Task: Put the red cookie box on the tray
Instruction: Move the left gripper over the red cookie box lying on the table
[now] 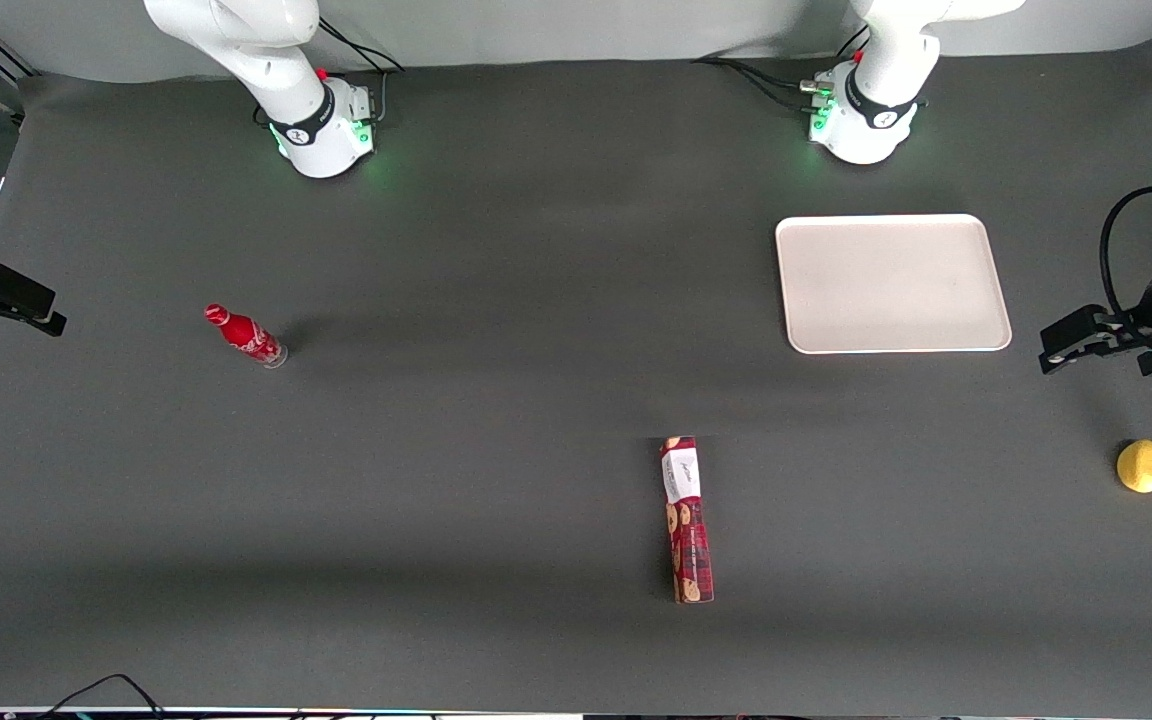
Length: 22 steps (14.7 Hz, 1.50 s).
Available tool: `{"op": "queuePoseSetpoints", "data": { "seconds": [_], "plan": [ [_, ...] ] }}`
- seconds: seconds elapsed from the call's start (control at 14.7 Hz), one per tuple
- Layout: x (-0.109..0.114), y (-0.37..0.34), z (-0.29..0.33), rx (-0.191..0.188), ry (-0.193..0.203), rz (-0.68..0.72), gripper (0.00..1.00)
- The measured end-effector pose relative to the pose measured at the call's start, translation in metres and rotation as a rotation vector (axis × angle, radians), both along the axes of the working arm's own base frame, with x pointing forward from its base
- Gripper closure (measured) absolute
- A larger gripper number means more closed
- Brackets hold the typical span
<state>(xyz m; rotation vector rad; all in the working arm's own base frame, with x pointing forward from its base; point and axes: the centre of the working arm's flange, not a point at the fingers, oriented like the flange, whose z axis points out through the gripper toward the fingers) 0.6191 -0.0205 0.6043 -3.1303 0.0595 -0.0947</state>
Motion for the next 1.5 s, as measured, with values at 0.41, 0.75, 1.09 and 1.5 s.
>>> {"op": "queuePoseSetpoints", "data": {
  "seconds": [0.41,0.75,1.09,1.5],
  "plan": [
    [0.0,-0.004,0.0,-0.002,0.0,-0.007,0.0],
    [0.006,-0.065,-0.025,-0.074,0.037,-0.041,0.0],
    [0.037,-0.178,-0.112,-0.094,-0.004,-0.004,0.0],
    [0.062,-0.293,-0.232,-0.018,-0.028,0.039,0.0]
  ]
}}
